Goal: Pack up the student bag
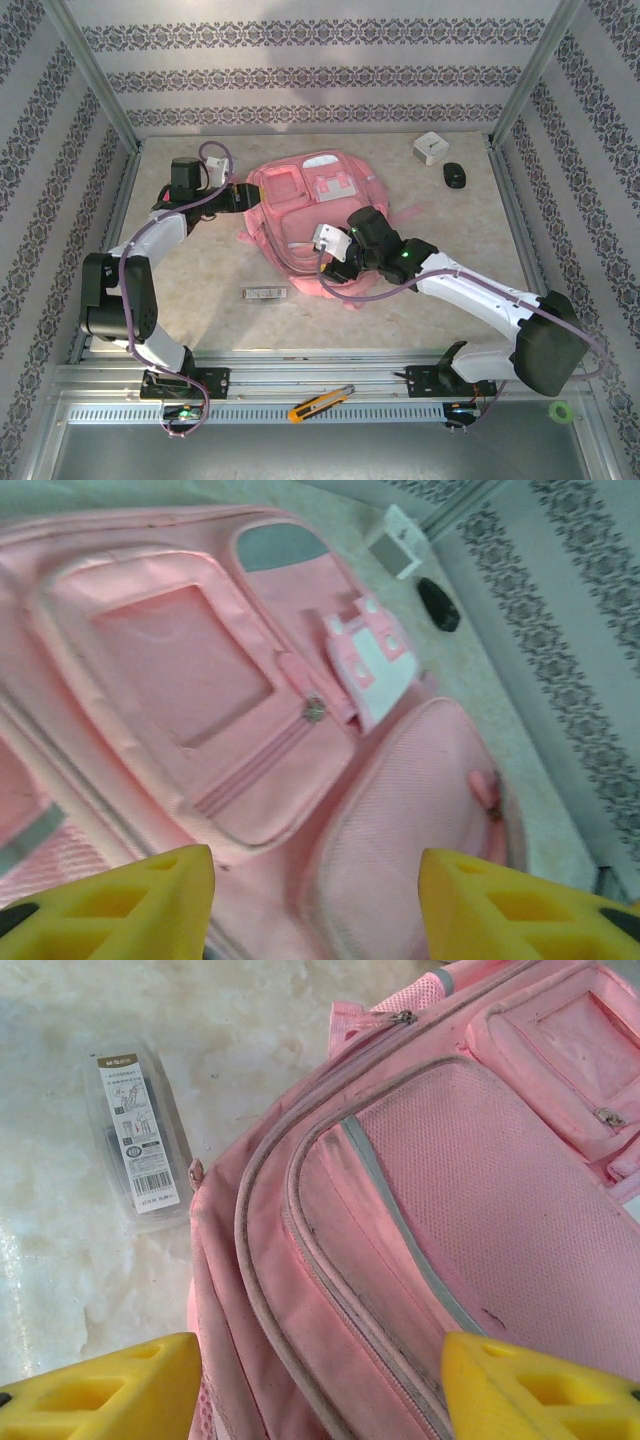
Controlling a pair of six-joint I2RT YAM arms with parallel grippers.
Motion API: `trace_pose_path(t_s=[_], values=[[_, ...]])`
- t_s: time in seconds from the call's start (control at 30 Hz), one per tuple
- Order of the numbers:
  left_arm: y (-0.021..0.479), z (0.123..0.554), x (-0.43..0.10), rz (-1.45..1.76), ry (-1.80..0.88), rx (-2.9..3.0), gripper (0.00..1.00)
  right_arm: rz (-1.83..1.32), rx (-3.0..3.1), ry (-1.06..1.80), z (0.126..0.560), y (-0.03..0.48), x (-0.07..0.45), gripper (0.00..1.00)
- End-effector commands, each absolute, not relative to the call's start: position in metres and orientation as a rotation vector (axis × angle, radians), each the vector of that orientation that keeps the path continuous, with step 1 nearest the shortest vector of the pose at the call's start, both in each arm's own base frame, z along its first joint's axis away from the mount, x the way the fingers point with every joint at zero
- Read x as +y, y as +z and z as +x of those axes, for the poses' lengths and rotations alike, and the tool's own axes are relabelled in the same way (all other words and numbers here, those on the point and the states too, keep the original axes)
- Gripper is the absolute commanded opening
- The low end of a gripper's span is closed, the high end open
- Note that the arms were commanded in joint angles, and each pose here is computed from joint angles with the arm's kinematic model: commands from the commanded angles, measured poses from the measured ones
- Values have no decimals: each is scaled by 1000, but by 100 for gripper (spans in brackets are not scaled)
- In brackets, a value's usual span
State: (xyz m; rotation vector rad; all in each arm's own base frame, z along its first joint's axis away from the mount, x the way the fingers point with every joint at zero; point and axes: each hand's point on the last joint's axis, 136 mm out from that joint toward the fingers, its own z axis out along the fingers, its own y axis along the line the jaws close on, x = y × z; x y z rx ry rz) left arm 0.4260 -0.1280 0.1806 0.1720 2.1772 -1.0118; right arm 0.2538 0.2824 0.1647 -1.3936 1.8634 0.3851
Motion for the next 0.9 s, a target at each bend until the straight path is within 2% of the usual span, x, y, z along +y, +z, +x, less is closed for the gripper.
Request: trace_pose_path(t_s=[0.0, 0.13, 0.37, 0.6, 0.87], values=[[136, 426, -117, 172, -922, 2315, 56, -1382, 1858, 427, 250, 166, 283, 64], [127, 425, -128, 205, -999, 2334, 52, -1383, 1859, 440, 248, 166, 284, 64], [110, 393, -136, 363, -989, 2329, 52, -1392, 1863, 446, 244, 160, 283, 64], [91, 389, -141, 327, -1083, 2399, 55, -1395, 1856, 459, 243, 161, 284, 63], [80, 364, -137, 300, -1067, 2466, 52, -1395, 1848, 440, 242, 163, 280, 63]])
